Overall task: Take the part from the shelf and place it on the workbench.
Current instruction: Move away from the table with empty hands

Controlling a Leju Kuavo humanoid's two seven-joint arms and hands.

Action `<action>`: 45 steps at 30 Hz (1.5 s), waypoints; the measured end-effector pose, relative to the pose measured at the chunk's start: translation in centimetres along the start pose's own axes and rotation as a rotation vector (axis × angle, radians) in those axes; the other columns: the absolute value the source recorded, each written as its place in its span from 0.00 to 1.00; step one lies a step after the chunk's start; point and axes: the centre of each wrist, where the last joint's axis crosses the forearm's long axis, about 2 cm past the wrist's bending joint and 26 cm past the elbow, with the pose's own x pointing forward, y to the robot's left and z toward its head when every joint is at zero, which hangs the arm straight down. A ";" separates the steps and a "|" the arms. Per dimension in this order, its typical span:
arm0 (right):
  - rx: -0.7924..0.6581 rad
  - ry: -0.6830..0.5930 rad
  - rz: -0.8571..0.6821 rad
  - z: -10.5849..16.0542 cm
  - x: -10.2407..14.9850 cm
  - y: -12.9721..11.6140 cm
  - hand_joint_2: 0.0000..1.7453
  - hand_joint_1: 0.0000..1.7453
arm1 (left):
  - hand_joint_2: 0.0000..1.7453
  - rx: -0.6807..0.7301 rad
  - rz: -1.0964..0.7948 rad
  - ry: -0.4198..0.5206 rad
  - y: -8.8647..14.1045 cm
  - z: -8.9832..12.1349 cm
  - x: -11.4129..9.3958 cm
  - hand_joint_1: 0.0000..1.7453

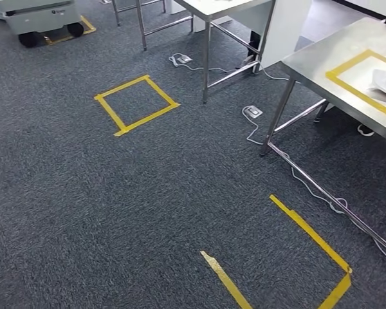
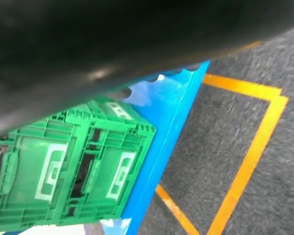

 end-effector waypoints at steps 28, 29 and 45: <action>0.014 -0.109 0.957 -1.3 -0.8 -0.4 0.00 0.00 | 0.00 0.082 -0.234 -0.060 2.2 -2.0 -0.3 0.00; 0.011 -0.116 0.986 -1.3 -0.8 -0.5 0.00 0.00 | 0.00 0.084 -0.242 -0.059 2.2 -2.1 -0.5 0.00; 0.022 -0.149 1.231 -1.8 -2.1 -1.2 0.00 0.00 | 0.00 0.062 -0.190 -0.041 2.3 -3.2 -1.4 0.00</action>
